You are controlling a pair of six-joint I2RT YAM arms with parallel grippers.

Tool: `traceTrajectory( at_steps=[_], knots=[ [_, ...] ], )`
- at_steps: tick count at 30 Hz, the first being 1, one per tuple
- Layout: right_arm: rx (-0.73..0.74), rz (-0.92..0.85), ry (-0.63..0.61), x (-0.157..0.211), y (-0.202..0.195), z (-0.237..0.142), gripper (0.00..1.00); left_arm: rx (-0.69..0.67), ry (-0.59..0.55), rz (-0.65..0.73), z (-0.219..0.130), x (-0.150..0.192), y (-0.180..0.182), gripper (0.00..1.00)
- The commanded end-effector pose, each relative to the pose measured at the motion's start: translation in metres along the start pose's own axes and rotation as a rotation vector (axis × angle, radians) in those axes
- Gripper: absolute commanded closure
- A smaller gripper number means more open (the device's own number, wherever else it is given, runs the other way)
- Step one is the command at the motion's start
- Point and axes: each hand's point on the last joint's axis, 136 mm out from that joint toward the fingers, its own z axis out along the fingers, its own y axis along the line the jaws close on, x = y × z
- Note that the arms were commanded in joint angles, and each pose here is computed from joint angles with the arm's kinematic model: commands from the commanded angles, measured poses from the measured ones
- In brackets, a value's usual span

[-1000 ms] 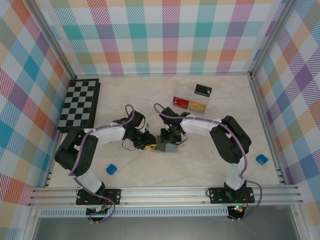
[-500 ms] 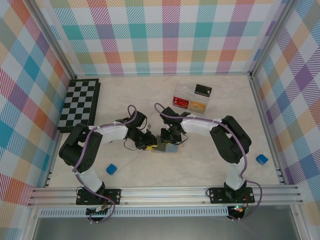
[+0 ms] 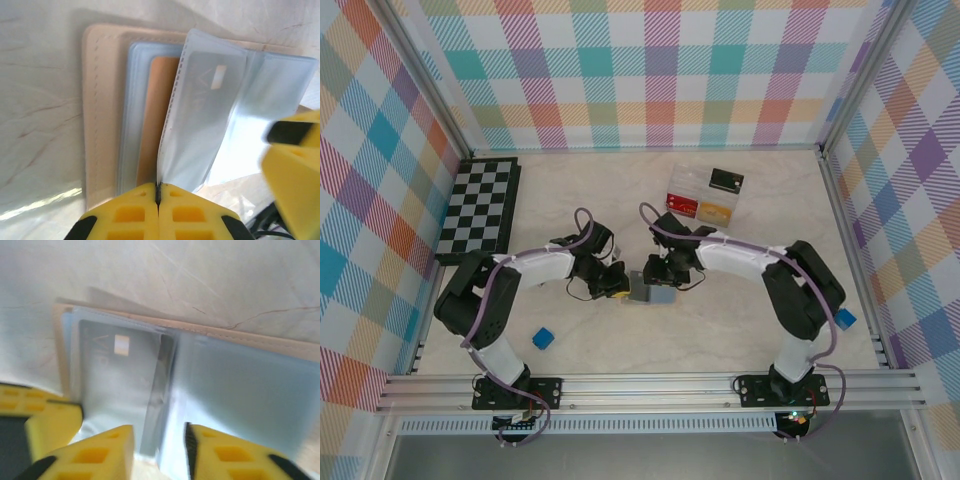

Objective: Take the credit cards out of the card holder

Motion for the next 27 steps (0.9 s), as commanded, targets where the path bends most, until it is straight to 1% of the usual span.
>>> traceTrajectory(
  at_steps=[1, 4, 8, 9, 12, 13, 17, 19, 22, 24, 25, 27],
  knots=[
    [-0.005, -0.031, -0.103, -0.012, 0.004, -0.031, 0.54, -0.117, -0.062, 0.04, -0.021, -0.005, 0.007, 1.0],
    [0.019, -0.05, -0.181, -0.016, -0.003, -0.047, 0.42, -0.192, -0.089, 0.053, -0.034, -0.009, 0.013, 1.0],
    [0.1, -0.041, -0.277, -0.022, -0.023, -0.071, 0.32, -0.169, -0.091, 0.069, -0.04, -0.008, 0.005, 1.0],
    [0.108, -0.033, -0.292, -0.022, -0.026, -0.077, 0.32, -0.15, -0.088, 0.074, -0.041, -0.008, 0.001, 0.98],
    [0.134, 0.015, -0.313, -0.021, -0.036, -0.091, 0.31, -0.058, -0.072, 0.081, -0.038, -0.007, -0.017, 0.85],
    [0.137, 0.022, -0.317, -0.02, -0.038, -0.094, 0.3, -0.021, -0.064, 0.079, -0.036, -0.006, -0.023, 0.78],
    [0.138, 0.033, -0.341, -0.019, -0.043, -0.103, 0.23, 0.098, -0.048, 0.079, -0.028, -0.007, -0.05, 0.61],
    [0.138, 0.036, -0.356, -0.02, -0.044, -0.106, 0.18, 0.147, -0.044, 0.088, -0.026, -0.006, -0.064, 0.56],
    [0.129, 0.028, -0.378, -0.021, -0.044, -0.111, 0.15, 0.177, -0.036, 0.098, -0.021, -0.004, -0.078, 0.49],
    [0.118, 0.027, -0.393, -0.021, -0.043, -0.114, 0.13, 0.179, -0.018, 0.093, -0.016, -0.001, -0.08, 0.46],
    [0.113, 0.027, -0.398, -0.021, -0.043, -0.115, 0.12, 0.206, -0.029, 0.106, -0.015, -0.004, -0.087, 0.44],
    [0.11, 0.026, -0.402, -0.021, -0.043, -0.116, 0.12, 0.209, -0.018, 0.092, -0.012, -0.004, -0.087, 0.41]
  ],
)
